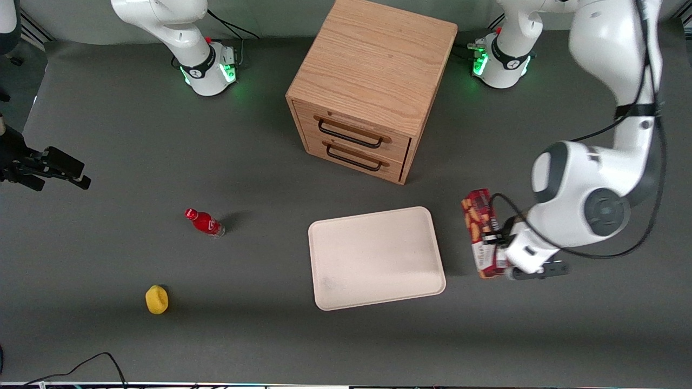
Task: Place red cookie box on tray
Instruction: 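Lift the red cookie box and carry it over the white tray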
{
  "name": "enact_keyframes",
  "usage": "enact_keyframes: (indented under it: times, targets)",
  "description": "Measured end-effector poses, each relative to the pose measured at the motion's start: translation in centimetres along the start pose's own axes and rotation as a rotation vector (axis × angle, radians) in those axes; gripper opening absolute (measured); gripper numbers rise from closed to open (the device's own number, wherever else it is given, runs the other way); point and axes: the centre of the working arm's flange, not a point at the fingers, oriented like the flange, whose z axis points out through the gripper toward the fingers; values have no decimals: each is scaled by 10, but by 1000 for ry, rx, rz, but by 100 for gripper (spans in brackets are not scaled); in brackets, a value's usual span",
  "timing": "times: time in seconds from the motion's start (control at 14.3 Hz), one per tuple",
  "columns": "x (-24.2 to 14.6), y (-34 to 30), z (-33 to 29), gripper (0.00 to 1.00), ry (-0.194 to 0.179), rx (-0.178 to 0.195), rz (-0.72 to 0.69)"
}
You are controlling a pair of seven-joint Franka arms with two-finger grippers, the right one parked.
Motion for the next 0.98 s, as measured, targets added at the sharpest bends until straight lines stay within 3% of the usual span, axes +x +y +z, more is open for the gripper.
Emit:
enact_keyframes:
  times: [0.35, 0.7, 0.98]
  targets:
    - [-11, 87, 61, 8, -34, 21, -2]
    - [-5, 107, 87, 8, 10, 4, -9]
    - [-2, 105, 101, 8, 14, 11, -14]
